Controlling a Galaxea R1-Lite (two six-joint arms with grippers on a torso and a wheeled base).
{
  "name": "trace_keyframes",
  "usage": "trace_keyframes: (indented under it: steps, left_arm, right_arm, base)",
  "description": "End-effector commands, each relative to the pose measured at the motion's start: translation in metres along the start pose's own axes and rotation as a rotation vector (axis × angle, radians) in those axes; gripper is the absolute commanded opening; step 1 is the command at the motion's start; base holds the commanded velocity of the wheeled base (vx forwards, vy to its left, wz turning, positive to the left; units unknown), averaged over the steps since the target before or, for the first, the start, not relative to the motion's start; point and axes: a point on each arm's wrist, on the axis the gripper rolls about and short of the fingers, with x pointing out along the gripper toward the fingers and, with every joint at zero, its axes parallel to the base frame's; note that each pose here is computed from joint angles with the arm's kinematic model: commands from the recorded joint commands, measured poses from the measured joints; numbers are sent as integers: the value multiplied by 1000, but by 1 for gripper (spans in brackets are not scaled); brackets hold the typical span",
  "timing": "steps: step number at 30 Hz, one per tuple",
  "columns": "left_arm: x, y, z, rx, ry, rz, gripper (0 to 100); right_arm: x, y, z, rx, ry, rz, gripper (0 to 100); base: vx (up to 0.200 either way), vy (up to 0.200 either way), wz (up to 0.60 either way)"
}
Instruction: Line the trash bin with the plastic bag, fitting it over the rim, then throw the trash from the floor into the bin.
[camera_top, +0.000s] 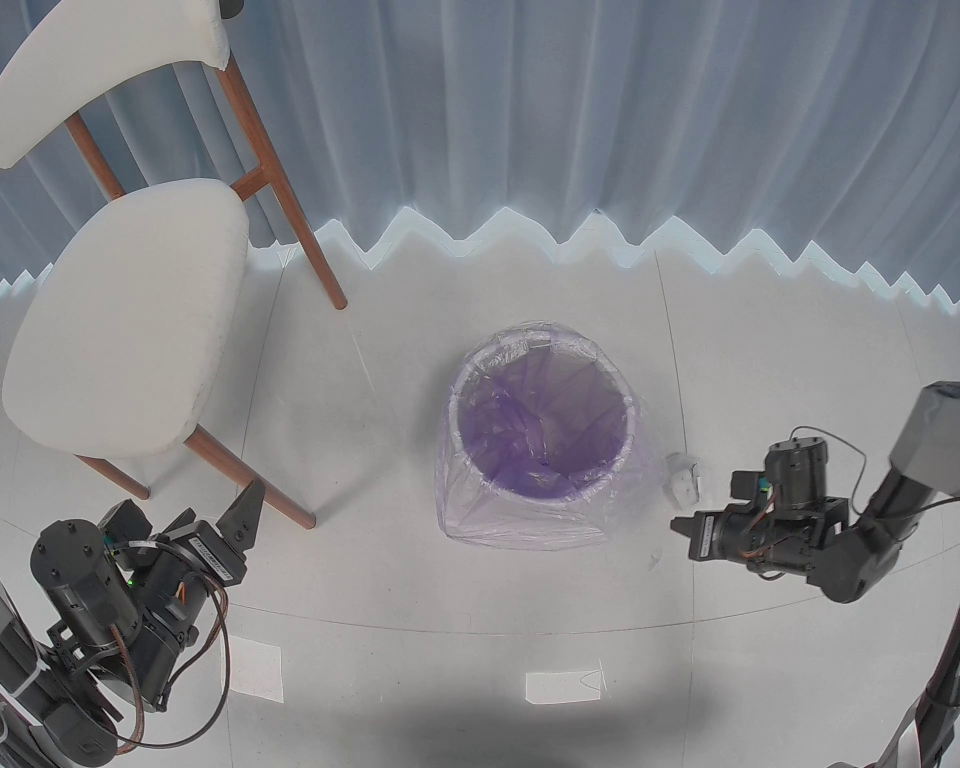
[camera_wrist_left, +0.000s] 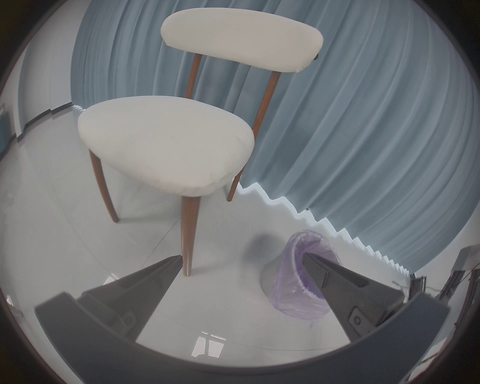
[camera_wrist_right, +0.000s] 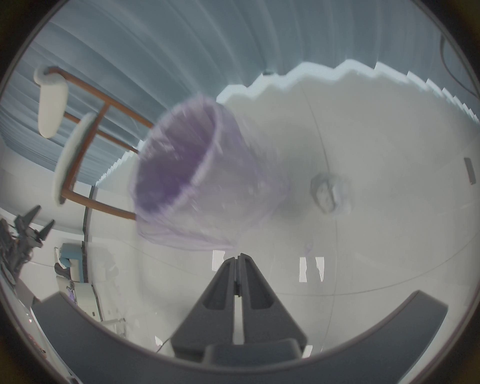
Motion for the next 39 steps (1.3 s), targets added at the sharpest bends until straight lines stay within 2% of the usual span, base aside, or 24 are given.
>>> trace_keyframes:
  steps: [1,5,9,14,17,21,22,26,30,34,39]
  left_arm:
    - [-6,11,19,43,-44,-51,100]
    - [3,22,30,142,-71,-59,100]
    - [13,18,41,144,-107,-107,100]
    - [13,16,43,140,-120,-116,100]
    - [12,14,43,138,-122,-127,100]
    - [9,7,37,133,-95,-168,100]
    - [6,4,34,128,-80,-190,100]
    - [-3,-14,29,101,-53,-296,100]
    - [-8,-28,21,81,-13,-379,100]
    - [-8,-27,19,84,0,-375,100]
    - [-14,-20,13,97,37,-354,100]
  right_arm:
    - [-88,15,32,-24,-176,32,0]
    - [-85,26,50,-67,-171,72,0]
    - [-72,41,66,-85,-124,95,0]
    - [-51,50,70,-93,-64,90,0]
    - [-33,50,74,-95,-66,54,0]
    - [-18,41,74,-91,-47,16,0]
    - [-14,35,72,-81,-36,3,100]
    - [4,28,66,-71,-16,-49,100]
    - [29,21,64,-82,-17,-142,100]
    - [41,23,57,-100,8,-139,100]
    - [64,30,36,-122,62,-139,100]
  base:
    - [0,0,0]
    - [0,0,0]
    - [200,0,0]
    - [200,0,0]
    - [200,0,0]
    - [0,0,0]
    - [0,0,0]
    - [0,0,0]
    - [0,0,0]
    - [0,0,0]
    - [0,0,0]
